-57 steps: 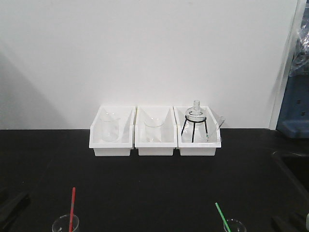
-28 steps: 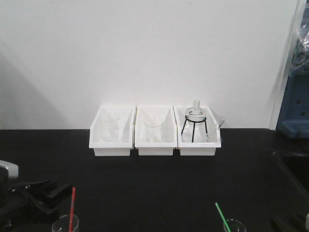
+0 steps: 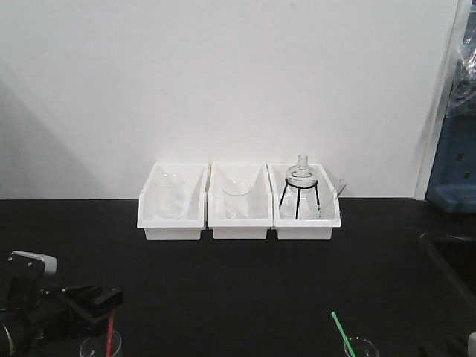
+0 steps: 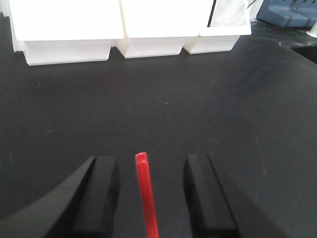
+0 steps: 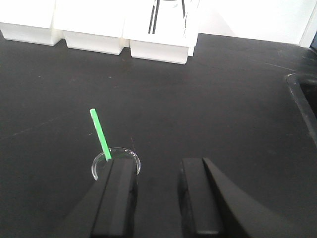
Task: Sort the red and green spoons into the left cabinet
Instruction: 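Reach the left gripper to the red spoon and right to the green spoon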
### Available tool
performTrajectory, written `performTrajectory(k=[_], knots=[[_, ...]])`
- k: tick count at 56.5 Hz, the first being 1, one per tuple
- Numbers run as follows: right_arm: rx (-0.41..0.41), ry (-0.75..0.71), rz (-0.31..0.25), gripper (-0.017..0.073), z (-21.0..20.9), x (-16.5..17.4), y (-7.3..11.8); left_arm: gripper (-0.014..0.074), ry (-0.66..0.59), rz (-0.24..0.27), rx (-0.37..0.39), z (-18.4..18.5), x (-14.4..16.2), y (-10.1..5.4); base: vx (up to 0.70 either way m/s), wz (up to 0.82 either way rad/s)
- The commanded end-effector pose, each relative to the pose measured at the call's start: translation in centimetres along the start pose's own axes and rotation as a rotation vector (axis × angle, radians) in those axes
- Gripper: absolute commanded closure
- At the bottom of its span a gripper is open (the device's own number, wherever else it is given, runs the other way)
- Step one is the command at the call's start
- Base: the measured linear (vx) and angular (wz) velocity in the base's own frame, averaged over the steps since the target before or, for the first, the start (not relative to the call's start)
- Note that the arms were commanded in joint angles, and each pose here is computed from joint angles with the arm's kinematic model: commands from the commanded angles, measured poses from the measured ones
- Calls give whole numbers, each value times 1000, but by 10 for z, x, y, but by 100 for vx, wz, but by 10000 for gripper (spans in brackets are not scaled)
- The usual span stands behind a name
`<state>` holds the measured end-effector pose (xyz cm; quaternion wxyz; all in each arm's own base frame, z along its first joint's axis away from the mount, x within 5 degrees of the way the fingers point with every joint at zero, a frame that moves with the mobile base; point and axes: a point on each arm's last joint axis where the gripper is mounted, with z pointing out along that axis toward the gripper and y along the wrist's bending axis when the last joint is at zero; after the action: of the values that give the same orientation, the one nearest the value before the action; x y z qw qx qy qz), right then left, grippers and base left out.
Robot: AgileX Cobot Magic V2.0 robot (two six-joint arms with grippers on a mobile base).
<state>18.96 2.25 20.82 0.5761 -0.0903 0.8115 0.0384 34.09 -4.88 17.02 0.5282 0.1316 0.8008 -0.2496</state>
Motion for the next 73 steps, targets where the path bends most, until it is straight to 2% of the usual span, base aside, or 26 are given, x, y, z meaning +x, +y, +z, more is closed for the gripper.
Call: performTrajectory(k=[1, 14, 22, 40, 50, 58, 73], knots=[[-8, -113, -18, 251, 0, -19, 0, 156, -119, -2, 41, -1, -22, -5, 0, 0], [-8, -113, -18, 251, 0, -19, 0, 158, -100, -24, 73, 9, -9, -5, 0, 0], [-8, -110, -18, 251, 0, -18, 0, 206, -94, -26, 87, 11, -6, -8, 0, 0], [-4, -80, -19, 251, 0, -16, 0, 440, -117, -26, 108, 11, -9, -10, 0, 0], [-25, -70, -61, 239, 4, -13, 2, 539, -150, -26, 139, 10, -12, -13, 0, 0], [-45, -40, -83, 201, 20, -15, 2, 564, -166, -27, 153, 10, -13, -14, 0, 0], [-120, -71, -134, 125, 65, -42, 2, 563, -165, -27, 152, 10, -13, -14, 0, 0]])
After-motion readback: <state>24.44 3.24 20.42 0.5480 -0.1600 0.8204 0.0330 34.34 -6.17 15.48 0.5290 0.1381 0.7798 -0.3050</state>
